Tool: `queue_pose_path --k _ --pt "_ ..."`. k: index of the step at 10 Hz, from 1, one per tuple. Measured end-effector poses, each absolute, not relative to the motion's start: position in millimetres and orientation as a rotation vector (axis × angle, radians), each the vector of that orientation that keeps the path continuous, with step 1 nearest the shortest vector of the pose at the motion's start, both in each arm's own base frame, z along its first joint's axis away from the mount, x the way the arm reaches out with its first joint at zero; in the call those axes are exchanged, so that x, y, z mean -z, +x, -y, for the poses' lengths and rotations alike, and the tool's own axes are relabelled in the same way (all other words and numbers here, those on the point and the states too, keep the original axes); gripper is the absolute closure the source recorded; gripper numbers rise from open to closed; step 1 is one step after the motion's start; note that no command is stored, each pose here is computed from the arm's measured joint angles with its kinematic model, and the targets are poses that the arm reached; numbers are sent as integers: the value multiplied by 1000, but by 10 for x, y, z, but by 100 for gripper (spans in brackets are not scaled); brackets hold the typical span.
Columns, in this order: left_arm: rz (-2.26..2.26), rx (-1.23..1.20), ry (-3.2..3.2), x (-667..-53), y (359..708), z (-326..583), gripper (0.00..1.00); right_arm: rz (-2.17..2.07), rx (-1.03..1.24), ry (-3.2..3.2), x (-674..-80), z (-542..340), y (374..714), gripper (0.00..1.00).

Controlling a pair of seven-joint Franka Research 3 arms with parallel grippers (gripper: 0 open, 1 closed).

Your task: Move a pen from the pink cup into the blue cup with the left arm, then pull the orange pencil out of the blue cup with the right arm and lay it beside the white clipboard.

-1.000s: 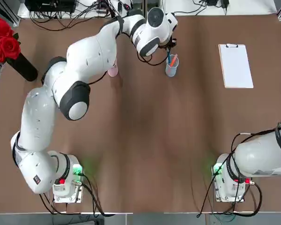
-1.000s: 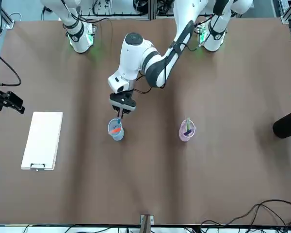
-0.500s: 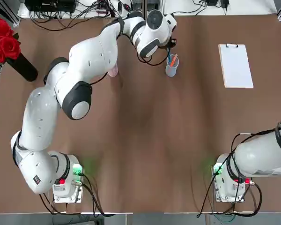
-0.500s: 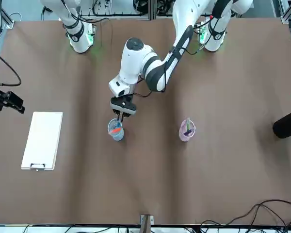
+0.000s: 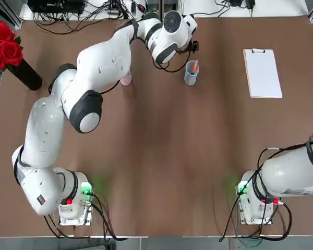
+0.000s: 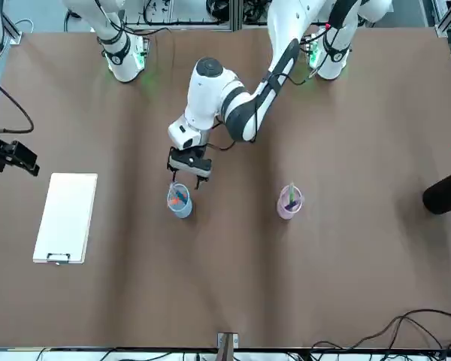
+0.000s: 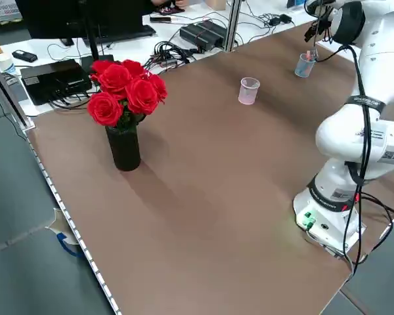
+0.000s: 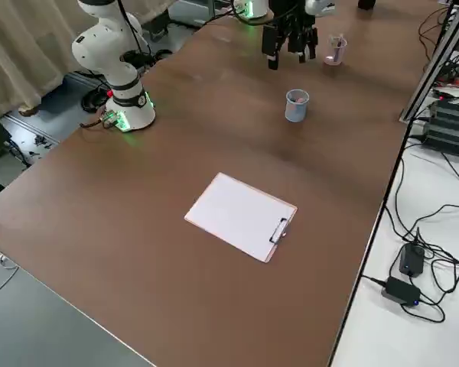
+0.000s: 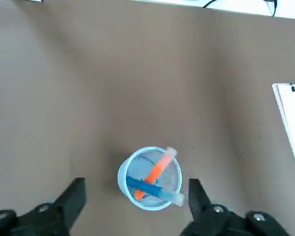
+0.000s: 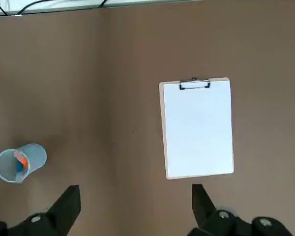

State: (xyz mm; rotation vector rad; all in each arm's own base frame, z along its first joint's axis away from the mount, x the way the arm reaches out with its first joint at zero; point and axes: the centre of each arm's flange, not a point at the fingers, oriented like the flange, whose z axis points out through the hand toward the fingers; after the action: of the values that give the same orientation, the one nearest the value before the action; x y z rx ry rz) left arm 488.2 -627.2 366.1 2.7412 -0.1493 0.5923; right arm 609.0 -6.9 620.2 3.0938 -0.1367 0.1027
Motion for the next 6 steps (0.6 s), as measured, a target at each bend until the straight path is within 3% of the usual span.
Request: queue_pose_path --k 1,4,6 --pt "147 -597 2737 -3693 4890 6274 0 118 -102 3096 -6201 -4 6090 0" --pt "116 -573 2810 -3871 4964 6150 0 64 -77 3155 -6139 -278 6091 0" --pt "72 -570 2877 -4119 5191 5844 0 3 -7 3191 -5911 -546 6149 0"
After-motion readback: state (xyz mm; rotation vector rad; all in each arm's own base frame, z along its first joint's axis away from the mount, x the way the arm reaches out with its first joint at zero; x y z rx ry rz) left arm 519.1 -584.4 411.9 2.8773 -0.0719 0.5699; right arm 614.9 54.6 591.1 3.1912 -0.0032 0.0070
